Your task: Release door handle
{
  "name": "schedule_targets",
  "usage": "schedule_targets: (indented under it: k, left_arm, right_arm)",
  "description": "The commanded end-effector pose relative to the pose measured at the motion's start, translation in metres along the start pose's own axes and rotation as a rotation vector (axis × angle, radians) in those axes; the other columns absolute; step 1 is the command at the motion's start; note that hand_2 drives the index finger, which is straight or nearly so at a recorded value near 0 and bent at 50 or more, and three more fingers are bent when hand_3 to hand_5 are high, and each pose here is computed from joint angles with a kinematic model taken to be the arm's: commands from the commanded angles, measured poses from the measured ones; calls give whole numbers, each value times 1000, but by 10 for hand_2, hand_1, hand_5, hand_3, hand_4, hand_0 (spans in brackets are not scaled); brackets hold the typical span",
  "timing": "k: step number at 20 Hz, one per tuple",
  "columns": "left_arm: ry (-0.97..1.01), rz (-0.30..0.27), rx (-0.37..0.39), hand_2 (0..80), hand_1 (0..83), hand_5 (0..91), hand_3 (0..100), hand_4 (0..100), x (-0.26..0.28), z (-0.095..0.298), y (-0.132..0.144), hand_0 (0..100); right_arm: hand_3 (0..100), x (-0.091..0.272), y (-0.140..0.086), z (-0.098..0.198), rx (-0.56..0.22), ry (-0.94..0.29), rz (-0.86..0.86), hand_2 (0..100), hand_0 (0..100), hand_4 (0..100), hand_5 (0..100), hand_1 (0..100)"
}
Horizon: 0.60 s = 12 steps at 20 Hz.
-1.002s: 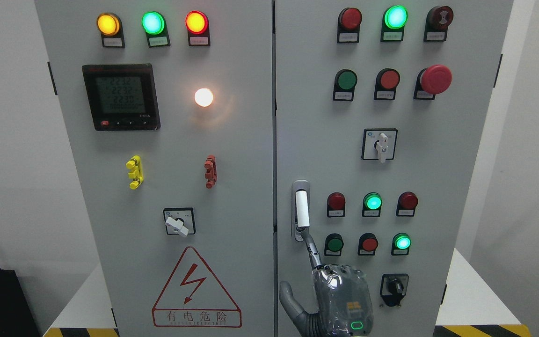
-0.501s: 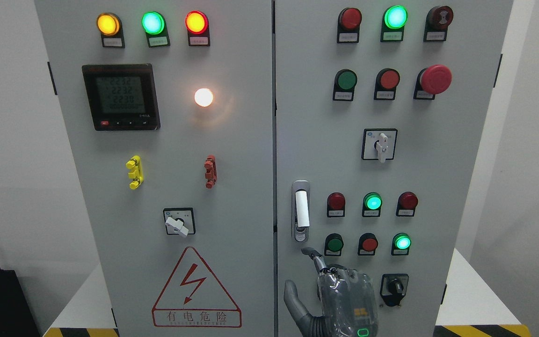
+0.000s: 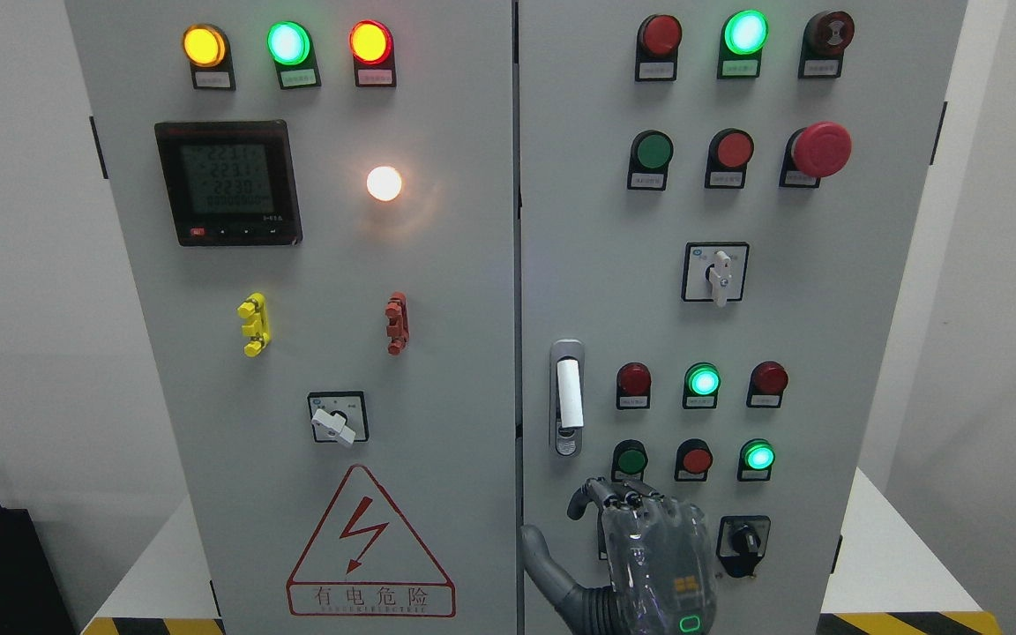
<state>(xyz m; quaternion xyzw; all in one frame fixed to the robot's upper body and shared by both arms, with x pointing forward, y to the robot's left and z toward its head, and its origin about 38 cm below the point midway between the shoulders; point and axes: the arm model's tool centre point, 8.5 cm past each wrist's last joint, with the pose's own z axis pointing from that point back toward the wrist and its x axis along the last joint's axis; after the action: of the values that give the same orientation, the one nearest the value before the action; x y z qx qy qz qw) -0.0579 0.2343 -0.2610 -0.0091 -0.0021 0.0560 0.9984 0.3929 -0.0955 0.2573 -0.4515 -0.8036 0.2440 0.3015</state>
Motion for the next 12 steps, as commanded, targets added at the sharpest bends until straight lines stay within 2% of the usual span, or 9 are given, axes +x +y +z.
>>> schedule_targets:
  k: [1,6,12]
  left_arm:
    - [20,-13,0,0,389,0,0,0,-7,1,0,120]
    - [20,-13,0,0,389,0,0,0,-7,1,0,120]
    - [20,-13,0,0,389,0,0,0,-7,1,0,120]
  right_arm:
    - [971,11,-10,-25,-63,-11,-22,754,209,904,999,633]
    - [993,15,-11,-42,-81,-17,-24,769,205,917,1000,669]
    - [1000,-3,-10,-58,-91,31,4,800,195,923,1000,683]
